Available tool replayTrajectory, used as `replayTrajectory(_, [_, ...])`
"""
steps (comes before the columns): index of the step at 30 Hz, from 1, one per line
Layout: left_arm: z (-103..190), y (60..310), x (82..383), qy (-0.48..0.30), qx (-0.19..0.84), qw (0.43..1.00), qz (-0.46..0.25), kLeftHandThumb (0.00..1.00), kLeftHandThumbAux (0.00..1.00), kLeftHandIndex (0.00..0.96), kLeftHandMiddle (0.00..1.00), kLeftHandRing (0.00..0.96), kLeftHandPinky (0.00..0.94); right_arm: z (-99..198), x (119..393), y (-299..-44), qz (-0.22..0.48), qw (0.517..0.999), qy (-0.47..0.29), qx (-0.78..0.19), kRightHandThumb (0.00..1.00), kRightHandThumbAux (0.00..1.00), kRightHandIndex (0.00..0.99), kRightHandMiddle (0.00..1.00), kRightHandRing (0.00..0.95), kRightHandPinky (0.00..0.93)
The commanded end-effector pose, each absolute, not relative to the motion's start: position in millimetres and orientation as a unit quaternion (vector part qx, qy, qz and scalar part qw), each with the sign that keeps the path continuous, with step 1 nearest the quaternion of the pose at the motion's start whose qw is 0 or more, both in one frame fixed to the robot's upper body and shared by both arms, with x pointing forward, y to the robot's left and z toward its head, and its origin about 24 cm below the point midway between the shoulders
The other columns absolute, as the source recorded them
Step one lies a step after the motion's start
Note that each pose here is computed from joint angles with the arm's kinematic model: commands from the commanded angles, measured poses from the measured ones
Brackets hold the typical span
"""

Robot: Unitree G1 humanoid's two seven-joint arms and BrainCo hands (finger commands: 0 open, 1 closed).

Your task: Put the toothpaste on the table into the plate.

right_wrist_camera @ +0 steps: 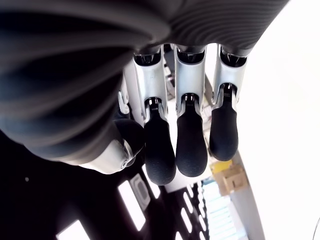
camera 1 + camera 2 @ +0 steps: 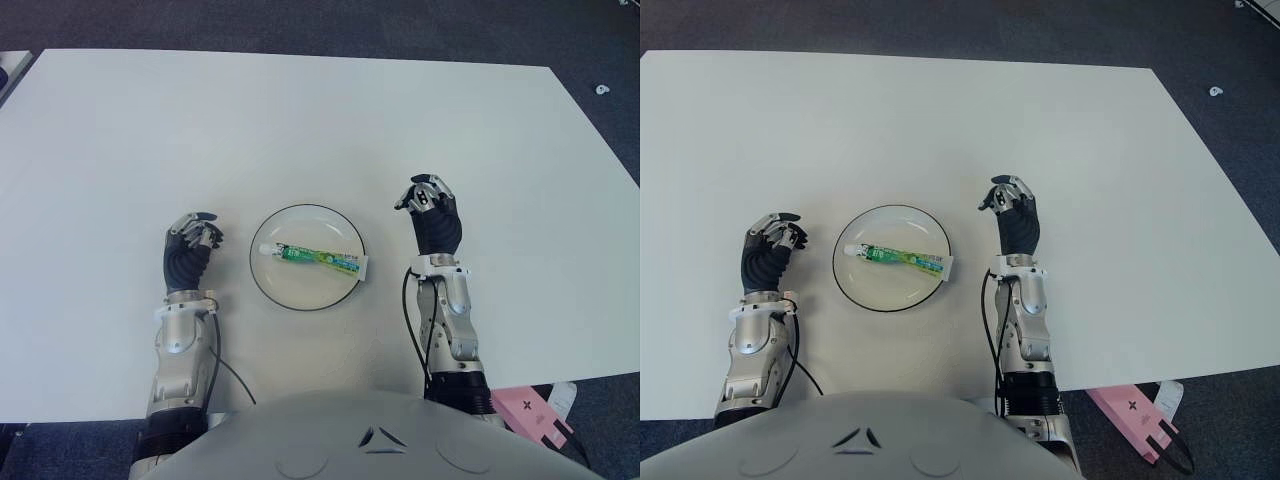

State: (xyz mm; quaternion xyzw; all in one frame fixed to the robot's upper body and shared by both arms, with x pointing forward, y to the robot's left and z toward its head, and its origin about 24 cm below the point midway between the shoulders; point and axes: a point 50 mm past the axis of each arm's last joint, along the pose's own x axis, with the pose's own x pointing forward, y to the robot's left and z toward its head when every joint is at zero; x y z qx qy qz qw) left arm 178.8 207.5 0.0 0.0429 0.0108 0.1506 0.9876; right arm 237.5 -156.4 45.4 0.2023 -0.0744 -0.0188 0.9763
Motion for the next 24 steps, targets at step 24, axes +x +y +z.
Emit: replayTrajectory(24, [-16,202,172,0.042,0.028,0.988,0.145,0.711,0.714,0.437,0.624,0.618,0.618,1,242,-176,-0.043,0.988,-0.014,0.147,0.708,0.724,0.435,0.628,0.612,0.56])
